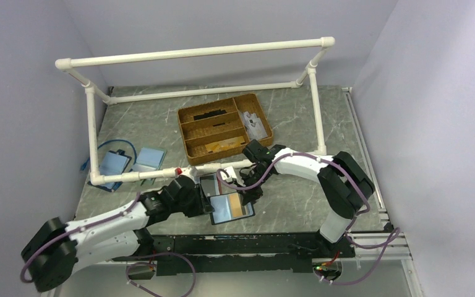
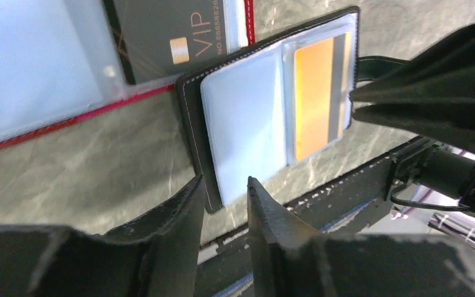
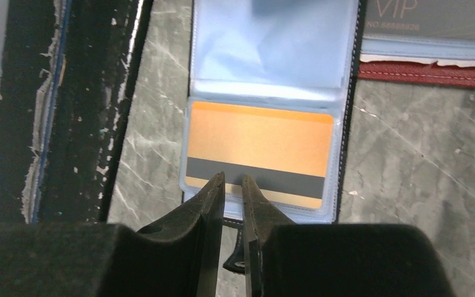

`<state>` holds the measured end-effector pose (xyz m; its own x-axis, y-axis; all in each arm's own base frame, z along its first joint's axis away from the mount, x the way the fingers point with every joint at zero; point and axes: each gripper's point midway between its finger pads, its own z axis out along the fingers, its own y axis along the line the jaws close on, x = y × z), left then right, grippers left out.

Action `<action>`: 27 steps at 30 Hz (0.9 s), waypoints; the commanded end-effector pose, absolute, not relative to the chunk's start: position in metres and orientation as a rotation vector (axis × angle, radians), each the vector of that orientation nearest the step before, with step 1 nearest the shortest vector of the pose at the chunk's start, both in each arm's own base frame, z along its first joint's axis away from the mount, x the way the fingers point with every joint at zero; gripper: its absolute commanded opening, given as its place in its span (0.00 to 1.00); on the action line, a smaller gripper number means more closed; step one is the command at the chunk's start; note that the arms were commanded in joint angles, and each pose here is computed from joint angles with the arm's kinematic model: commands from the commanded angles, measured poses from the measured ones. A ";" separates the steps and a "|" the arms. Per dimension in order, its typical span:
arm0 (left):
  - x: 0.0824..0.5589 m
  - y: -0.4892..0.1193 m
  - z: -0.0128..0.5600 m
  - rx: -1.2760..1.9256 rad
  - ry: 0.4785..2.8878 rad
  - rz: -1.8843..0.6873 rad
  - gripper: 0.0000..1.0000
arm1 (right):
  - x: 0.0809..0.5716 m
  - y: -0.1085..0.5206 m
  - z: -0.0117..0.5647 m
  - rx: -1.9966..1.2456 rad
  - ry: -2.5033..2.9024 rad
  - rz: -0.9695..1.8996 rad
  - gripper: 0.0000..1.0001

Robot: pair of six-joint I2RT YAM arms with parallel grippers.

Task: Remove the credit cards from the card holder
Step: Remove the credit card from the card holder.

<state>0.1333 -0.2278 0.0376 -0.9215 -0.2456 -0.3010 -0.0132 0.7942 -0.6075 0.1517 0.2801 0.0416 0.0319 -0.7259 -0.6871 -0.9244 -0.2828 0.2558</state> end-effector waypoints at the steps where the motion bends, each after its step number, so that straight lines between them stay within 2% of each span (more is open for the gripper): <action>1: 0.137 -0.207 0.069 -0.238 2.546 -0.813 0.40 | 0.166 0.289 0.046 -2.068 1.648 0.998 0.18; 5: 0.138 -0.231 0.119 -0.120 2.315 -1.121 0.56 | 0.163 0.292 0.049 -2.073 1.662 1.035 0.16; 8: 0.141 -0.246 0.134 -0.106 2.179 -1.293 0.60 | 0.159 0.295 0.063 -2.038 1.645 1.128 0.15; 14: 0.150 -0.266 0.122 -0.122 2.143 -1.379 0.54 | 0.160 0.291 0.078 -1.951 1.658 1.241 0.13; 19: 0.158 -0.283 0.117 -0.096 2.149 -1.412 0.37 | 0.157 0.280 0.066 -2.044 1.622 1.202 0.11; 27: 0.162 -0.295 0.086 -0.140 2.251 -1.394 0.33 | 0.163 0.275 0.052 -2.069 1.660 1.142 0.04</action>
